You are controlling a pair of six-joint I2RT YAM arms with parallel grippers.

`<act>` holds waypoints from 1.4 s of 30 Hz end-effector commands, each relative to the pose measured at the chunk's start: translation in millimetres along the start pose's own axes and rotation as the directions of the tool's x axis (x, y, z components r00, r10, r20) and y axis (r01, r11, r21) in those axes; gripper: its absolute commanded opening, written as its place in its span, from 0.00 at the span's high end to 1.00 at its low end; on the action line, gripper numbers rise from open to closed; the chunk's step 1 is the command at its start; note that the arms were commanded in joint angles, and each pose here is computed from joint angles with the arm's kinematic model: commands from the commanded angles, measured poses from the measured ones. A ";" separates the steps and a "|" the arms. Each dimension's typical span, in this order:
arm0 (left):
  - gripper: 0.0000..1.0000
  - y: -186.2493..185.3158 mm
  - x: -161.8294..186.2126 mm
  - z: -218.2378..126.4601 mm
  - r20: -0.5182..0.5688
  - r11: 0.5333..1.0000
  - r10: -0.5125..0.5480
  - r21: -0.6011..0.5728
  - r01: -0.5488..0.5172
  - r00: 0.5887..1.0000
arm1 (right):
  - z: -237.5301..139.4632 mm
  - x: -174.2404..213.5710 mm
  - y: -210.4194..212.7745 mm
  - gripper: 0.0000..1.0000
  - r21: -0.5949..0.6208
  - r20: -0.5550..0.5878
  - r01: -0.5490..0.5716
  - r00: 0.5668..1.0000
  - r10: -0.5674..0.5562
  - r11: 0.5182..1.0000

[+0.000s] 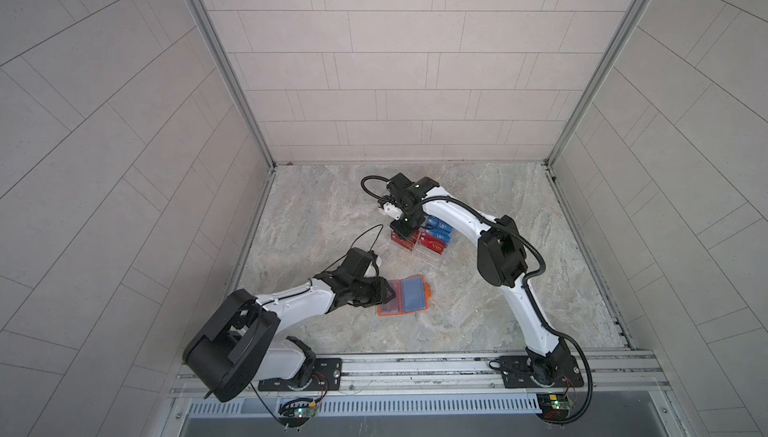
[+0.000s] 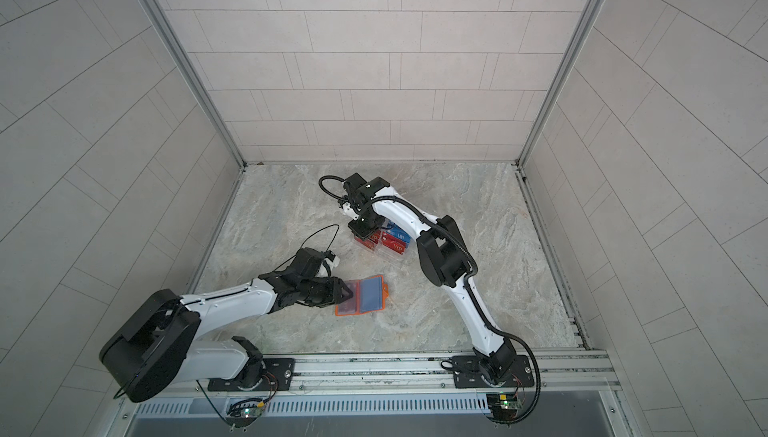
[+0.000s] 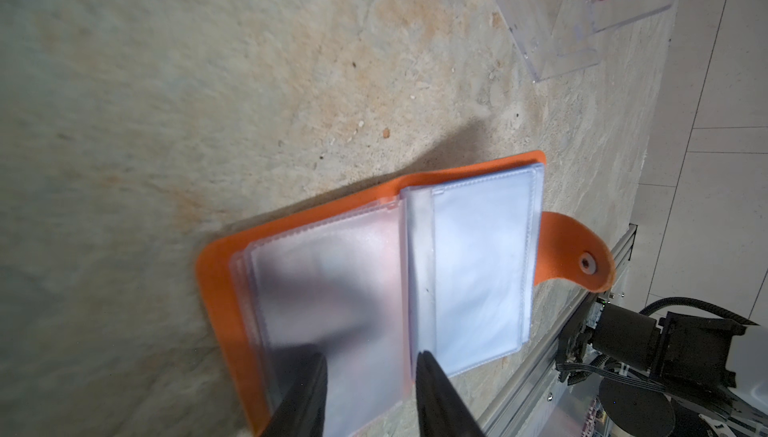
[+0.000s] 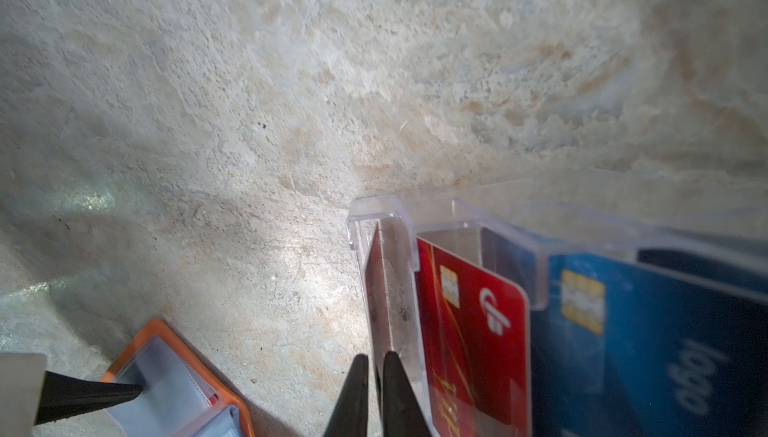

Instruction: Put the credit cards into the card holder

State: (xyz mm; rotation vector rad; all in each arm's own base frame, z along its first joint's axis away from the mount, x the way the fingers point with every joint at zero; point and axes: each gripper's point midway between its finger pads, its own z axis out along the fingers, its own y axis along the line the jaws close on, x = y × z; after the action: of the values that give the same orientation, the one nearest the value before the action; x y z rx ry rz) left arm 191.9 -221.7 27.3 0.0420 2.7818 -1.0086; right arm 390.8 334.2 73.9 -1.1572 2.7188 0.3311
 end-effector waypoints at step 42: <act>0.59 21.8 5.6 -4.8 0.030 0.996 -0.024 -0.090 0.027 0.999 | -78.0 47.9 88.9 1.00 -0.377 0.116 -0.249 0.943 0.312 0.892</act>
State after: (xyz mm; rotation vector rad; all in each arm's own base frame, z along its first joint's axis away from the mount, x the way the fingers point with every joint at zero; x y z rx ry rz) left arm 195.7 -214.6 27.8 0.0066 2.7598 -0.9569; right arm 312.4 326.4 150.0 -0.8866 2.6974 0.7322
